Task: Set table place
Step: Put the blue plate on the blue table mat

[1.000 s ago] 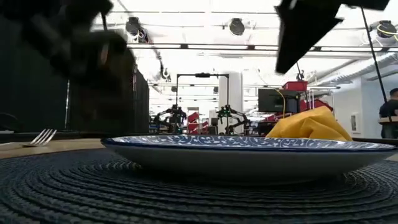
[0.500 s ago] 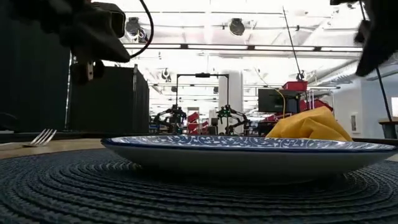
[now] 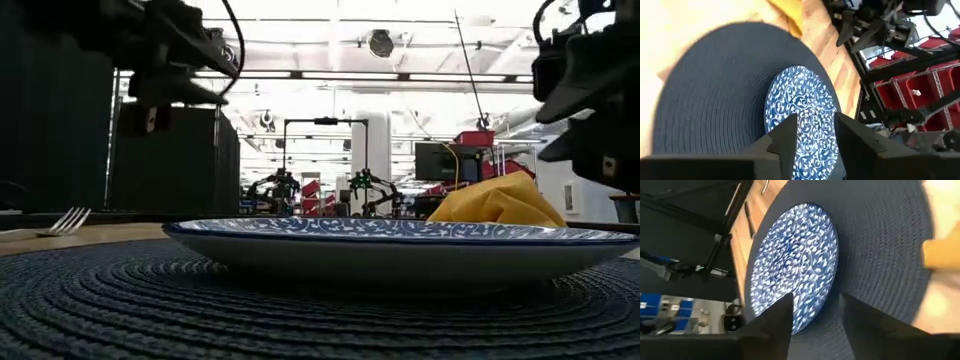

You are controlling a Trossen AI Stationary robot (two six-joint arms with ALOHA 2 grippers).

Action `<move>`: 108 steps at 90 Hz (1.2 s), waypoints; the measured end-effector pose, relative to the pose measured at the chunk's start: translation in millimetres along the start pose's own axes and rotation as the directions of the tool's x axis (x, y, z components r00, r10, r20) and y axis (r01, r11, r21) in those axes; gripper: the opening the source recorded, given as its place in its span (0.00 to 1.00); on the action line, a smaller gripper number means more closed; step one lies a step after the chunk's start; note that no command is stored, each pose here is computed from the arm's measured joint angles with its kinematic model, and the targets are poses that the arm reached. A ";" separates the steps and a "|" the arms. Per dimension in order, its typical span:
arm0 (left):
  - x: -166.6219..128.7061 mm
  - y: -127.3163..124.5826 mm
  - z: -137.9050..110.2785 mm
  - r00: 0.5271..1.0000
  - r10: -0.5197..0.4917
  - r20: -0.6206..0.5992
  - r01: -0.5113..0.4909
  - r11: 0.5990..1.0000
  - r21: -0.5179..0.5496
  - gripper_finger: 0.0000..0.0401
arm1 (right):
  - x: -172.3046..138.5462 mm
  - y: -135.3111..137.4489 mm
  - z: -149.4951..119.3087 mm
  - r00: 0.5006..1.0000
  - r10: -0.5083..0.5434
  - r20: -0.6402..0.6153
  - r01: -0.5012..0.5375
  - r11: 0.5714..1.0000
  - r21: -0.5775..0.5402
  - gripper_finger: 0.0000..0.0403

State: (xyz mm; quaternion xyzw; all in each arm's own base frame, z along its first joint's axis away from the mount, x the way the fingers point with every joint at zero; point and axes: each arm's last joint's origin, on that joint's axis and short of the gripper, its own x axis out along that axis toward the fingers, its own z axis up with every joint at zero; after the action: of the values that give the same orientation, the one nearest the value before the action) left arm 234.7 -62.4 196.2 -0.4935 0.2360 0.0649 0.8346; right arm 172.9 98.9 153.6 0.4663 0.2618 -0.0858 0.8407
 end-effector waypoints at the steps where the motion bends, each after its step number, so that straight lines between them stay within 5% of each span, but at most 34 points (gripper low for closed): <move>1: 1.4 -0.2 -0.1 1.000 -0.005 0.001 0.005 1.000 -0.005 0.32 | 0.6 -0.5 0.3 1.000 -0.004 0.001 0.004 1.000 -0.001 0.40; 14: 18.0 1.5 -4.2 0.999 -0.046 -0.018 0.045 0.997 -0.059 0.33 | 6.8 -5.3 0.3 0.999 -0.037 -0.022 0.037 0.999 -0.004 0.43; 34: 38.7 16.2 -16.2 0.997 0.015 -0.081 -0.023 0.994 -0.103 0.34 | 20.7 -2.2 -5.0 0.995 -0.080 -0.057 0.079 0.997 -0.024 0.44; 108: 58.8 28.7 -55.8 0.984 0.090 -0.153 -0.099 0.994 -0.055 0.34 | 71.4 31.2 -18.4 0.980 -0.129 -0.151 0.124 0.991 -0.045 0.44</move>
State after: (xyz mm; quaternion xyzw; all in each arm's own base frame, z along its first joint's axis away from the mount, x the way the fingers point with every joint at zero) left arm 258.2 -102.9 124.1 -0.5109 0.3193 0.0745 0.7947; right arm 239.0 138.5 131.6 0.4390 0.3564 -0.0983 0.8189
